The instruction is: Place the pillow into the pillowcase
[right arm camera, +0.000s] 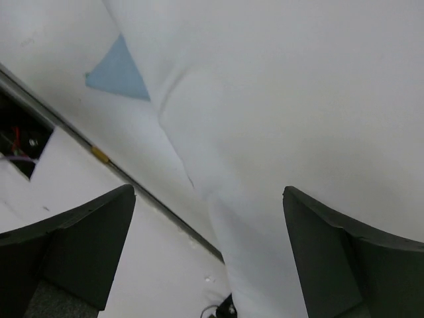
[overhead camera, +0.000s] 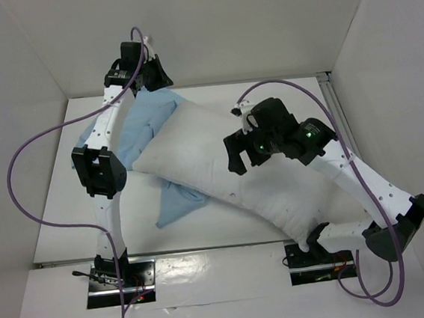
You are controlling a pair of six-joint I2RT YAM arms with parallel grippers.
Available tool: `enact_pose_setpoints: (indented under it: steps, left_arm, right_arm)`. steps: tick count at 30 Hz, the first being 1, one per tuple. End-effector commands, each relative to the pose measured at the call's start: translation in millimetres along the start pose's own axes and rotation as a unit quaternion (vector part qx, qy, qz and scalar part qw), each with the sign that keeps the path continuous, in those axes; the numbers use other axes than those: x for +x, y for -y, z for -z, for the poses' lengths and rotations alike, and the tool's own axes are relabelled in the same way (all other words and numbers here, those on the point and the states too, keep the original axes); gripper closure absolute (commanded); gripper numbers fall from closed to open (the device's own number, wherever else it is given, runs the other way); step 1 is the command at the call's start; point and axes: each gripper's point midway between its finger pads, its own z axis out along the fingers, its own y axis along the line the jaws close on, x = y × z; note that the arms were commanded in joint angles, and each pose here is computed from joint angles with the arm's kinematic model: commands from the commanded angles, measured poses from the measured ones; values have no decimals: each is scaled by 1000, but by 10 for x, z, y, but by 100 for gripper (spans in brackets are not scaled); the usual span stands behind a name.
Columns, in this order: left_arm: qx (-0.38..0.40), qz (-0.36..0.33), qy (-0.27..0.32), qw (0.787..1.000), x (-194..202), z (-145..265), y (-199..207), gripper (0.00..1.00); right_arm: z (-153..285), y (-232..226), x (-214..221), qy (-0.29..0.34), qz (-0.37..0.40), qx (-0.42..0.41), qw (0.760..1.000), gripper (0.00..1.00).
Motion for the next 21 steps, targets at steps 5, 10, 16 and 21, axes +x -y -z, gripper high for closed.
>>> enact_pose_setpoints:
  steps: [5, 10, 16, 21]
  left_arm:
    - [-10, 4, 67, 998, -426, 222, -57, 100]
    - [-31, -1, 66, 997, -391, 312, -169, 100]
    - [-61, 2, 31, 998, -147, 354, -362, 100]
    - [-58, 18, -49, 997, 461, 180, -504, 100]
  right_arm:
    - [147, 277, -581, 54, -115, 132, 983, 0]
    - [361, 1003, 116, 7, -248, 289, 924, 4]
    - [516, 1266, 793, -10, -400, 309, 863, 0]
    - [158, 1265, 1076, -12, -451, 266, 852, 23]
